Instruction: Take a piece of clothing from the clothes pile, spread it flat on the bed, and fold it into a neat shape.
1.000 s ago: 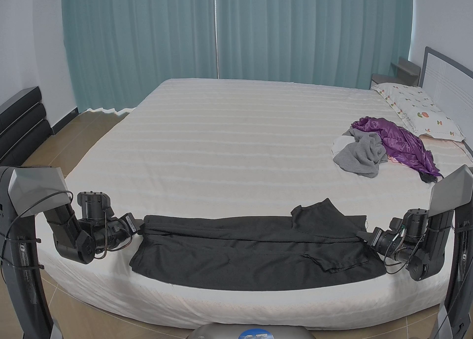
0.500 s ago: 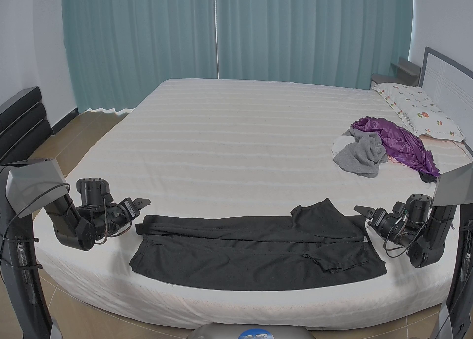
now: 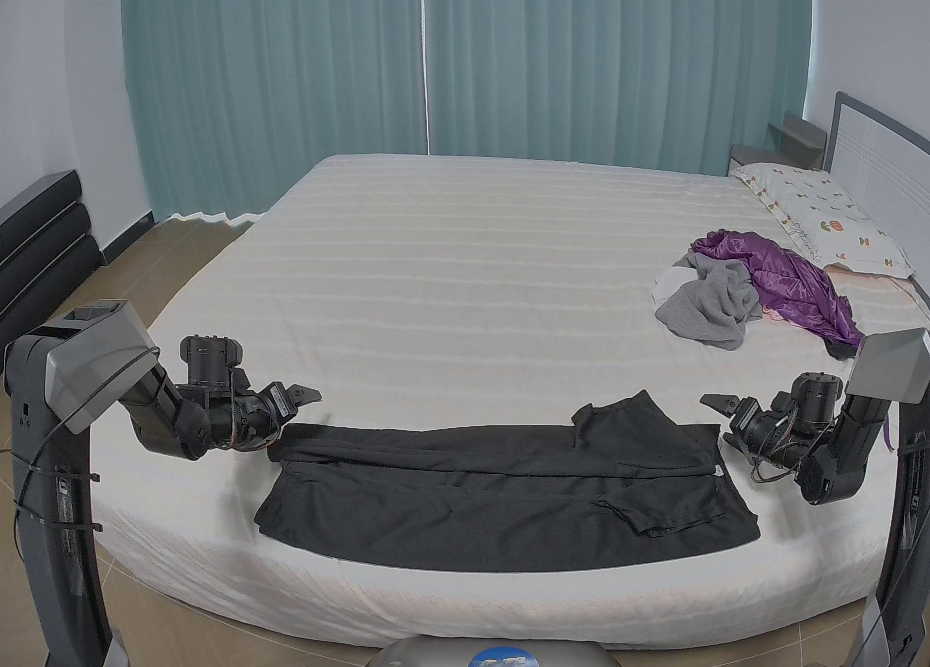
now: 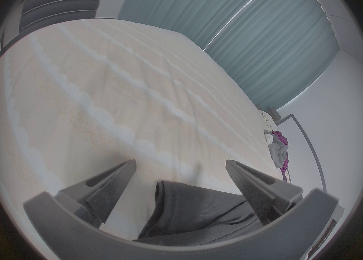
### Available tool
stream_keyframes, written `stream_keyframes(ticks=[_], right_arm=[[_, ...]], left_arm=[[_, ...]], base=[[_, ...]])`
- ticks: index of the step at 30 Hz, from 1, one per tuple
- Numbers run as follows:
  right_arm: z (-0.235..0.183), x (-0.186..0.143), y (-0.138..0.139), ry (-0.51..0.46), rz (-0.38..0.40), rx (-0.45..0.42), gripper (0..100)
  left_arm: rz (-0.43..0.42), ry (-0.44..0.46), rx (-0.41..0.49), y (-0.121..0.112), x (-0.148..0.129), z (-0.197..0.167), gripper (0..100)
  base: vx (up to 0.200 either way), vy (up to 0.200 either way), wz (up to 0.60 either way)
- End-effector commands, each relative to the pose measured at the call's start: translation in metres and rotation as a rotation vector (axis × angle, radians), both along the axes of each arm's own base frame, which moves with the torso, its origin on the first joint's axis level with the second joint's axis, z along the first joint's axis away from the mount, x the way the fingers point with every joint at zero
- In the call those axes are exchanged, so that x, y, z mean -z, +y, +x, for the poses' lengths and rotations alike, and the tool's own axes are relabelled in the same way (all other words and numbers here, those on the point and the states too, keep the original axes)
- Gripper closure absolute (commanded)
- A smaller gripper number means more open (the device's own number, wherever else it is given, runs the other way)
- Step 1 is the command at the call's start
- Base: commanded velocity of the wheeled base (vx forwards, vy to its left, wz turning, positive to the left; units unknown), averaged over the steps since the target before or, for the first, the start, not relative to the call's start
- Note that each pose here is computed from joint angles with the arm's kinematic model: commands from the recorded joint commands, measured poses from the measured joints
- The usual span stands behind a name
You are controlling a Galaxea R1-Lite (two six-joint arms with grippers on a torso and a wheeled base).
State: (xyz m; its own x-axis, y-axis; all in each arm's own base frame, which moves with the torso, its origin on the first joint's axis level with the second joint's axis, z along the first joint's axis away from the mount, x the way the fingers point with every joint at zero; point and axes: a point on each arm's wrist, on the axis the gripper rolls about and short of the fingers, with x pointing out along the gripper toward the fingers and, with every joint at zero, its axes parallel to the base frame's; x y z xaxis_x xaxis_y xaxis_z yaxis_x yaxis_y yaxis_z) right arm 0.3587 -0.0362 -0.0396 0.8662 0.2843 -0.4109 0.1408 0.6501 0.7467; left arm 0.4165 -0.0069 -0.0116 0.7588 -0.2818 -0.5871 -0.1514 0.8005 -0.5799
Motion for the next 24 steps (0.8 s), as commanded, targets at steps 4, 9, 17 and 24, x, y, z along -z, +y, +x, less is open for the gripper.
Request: stream_keyframes(ticks=[4, 9, 17, 24], right_arm=[[0.001, 0.008, 0.000, 0.016, 0.001, 0.001, 0], [0.002, 0.008, 0.000, 0.013, -0.002, 0.005, 0], [0.007, 0.008, 0.000, 0.029, -0.010, 0.019, 0], [0.021, 0.007, 0.010, 0.048, -0.030, 0.024, 0]], left_arm=[[0.000, 0.028, 0.011, -0.003, 0.013, 0.000, 100], [0.001, 0.021, 0.009, -0.004, 0.012, 0.001, 100], [0.005, 0.006, -0.020, 0.001, 0.007, 0.002, 100], [-0.020, -0.027, -0.077, 0.003, 0.000, 0.003, 100]], base=[[0.000, 0.000, 0.00], [0.000, 0.000, 0.00], [0.000, 0.000, 0.00], [0.000, 0.000, 0.00]])
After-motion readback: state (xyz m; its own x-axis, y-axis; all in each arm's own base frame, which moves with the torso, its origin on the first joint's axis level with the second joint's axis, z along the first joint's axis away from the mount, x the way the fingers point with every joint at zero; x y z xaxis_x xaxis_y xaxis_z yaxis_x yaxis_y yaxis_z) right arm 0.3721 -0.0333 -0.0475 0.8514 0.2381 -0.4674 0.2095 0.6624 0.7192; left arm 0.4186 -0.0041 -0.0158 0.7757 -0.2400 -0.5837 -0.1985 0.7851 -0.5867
